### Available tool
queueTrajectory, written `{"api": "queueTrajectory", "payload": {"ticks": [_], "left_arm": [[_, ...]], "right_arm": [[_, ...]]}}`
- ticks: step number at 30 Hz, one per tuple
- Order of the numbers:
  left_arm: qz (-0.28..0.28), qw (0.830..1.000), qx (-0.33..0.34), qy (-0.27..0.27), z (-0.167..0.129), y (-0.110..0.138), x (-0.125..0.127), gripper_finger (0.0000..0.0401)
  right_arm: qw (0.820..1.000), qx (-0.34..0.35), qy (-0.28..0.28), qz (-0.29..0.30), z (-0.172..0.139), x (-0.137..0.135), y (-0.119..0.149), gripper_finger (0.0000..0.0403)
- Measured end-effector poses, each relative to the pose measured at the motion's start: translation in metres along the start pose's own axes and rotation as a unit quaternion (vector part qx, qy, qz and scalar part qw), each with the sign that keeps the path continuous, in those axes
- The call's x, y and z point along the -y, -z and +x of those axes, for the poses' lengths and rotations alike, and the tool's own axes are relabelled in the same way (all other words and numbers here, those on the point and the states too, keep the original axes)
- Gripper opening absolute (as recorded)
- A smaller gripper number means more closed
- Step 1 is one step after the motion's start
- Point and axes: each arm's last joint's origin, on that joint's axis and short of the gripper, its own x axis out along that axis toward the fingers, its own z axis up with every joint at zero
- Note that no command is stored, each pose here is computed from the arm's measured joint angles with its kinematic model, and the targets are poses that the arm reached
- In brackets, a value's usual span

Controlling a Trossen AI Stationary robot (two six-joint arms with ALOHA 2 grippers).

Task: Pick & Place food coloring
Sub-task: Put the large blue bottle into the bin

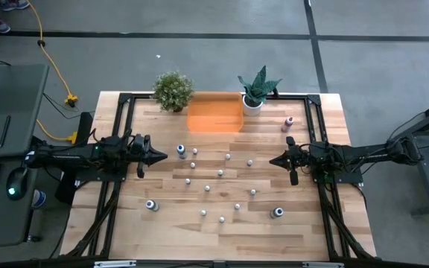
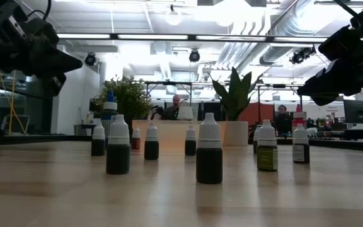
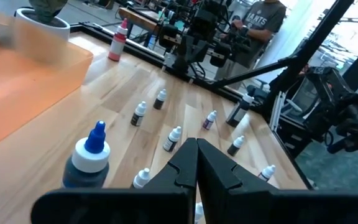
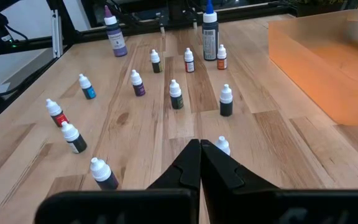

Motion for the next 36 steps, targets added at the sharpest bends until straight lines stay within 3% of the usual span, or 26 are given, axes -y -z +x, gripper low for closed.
{"api": "queueTrajectory", "payload": {"ticks": [6,11,16,19,25,31,36], "left_arm": [[0.044,0.999,0.003,0.005,-0.003,-0.011,0.005,0.0001],[0.102,0.993,0.05,0.032,-0.012,-0.045,0.021,0.0001],[0.16,0.986,0.043,0.029,-0.023,-0.071,0.033,0.0009],[0.19,0.981,0.023,0.014,-0.029,-0.083,0.037,0.0036],[0.185,0.981,-0.027,-0.051,-0.038,-0.105,0.044,0.0123],[0.176,0.97,-0.136,-0.1,-0.034,-0.128,0.053,0.0202],[0.167,0.95,-0.231,-0.125,-0.015,-0.149,0.062,0.0234]], "right_arm": [[1.0,0.0,0.0,0.0,0.0,0.0,0.0,0.0],[1.0,0.0,0.0,0.0,0.0,0.0,0.0,0.0],[1.0,0.0,0.0,0.0,0.0,0.0,0.0,0.0],[1.0,0.0,0.0,0.0,0.0,0.0,0.0,0.0],[1.0,0.0,0.0,0.0,0.0,0.0,0.0,0.0],[1.0,0.0,0.0,0.0,0.0,0.0,0.0,0.0],[1.0,0.0,0.0,0.0,0.0,0.0,0.0,0.0]]}}
